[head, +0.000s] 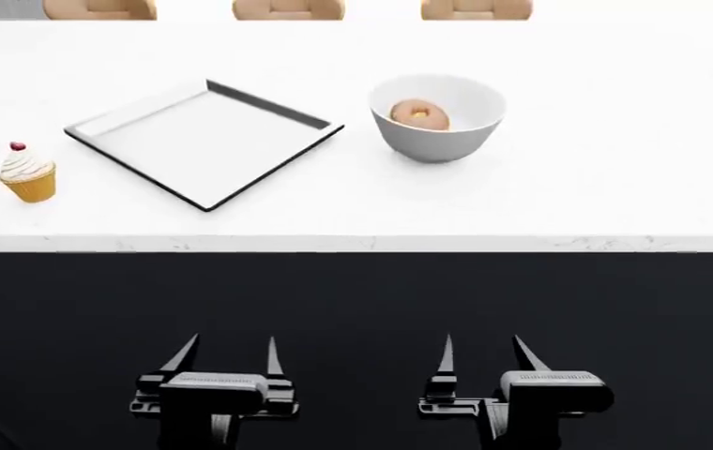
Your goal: Pick up the bowl with donut and place it on the tray. Pick up the cupcake and place it on the tray.
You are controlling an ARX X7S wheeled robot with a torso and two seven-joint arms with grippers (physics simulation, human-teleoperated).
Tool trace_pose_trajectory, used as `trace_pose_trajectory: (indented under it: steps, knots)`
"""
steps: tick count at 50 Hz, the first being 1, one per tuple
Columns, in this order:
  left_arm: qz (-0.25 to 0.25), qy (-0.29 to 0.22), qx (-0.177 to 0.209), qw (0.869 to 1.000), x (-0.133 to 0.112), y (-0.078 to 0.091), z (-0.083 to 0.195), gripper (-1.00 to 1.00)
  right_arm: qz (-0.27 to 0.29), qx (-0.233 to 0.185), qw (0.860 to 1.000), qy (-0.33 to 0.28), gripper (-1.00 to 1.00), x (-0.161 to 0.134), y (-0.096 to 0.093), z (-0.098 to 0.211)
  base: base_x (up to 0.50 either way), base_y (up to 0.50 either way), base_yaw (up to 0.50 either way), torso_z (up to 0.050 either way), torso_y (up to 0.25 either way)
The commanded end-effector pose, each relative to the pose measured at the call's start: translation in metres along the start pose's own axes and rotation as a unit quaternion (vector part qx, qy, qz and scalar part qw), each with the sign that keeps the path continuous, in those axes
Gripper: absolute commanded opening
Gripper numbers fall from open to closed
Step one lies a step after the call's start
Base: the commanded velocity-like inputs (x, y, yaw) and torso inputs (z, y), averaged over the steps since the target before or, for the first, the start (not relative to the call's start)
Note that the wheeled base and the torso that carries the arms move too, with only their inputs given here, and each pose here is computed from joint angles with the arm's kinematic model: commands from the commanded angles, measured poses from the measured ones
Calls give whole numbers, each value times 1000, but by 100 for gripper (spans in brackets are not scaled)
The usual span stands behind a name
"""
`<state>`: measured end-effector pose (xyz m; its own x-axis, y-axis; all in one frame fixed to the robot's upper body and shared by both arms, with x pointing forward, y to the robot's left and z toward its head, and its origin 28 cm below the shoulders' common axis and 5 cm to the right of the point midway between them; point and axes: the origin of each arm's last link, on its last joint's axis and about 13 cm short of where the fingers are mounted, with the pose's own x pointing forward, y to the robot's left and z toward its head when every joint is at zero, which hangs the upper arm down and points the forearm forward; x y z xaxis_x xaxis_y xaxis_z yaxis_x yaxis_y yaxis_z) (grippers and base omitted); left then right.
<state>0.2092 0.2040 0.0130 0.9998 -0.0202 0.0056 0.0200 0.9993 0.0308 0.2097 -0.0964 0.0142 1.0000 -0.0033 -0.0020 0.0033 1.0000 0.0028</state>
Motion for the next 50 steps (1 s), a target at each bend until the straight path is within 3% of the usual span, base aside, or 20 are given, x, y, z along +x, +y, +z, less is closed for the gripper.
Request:
trace_pose_trajectory:
  steps: [1, 30, 36, 41, 50]
  knots:
    - [-8, -3, 2, 1000, -2, -2, 2, 100, 0, 1, 1000, 2, 100, 0, 0, 0, 0, 0, 0, 50, 0]
    - [-5, -10, 3, 1000, -2, -1, 4, 100, 0, 7, 1000, 2, 100, 0, 0, 2, 0, 0, 0, 47, 0]
    - [29, -48, -23, 998, -7, 8, 31, 100, -2, 47, 999, -8, 100, -5, -11, 32, 0, 0, 0, 0, 0]
    - [49, -74, -23, 996, -12, 15, 61, 100, -2, 52, 998, -21, 100, -13, -19, 61, 0, 0, 0, 0, 0]
    - [70, -78, -19, 994, -15, 21, 82, 100, 7, 41, 999, -30, 100, -23, -24, 91, 0, 0, 0, 0, 0]
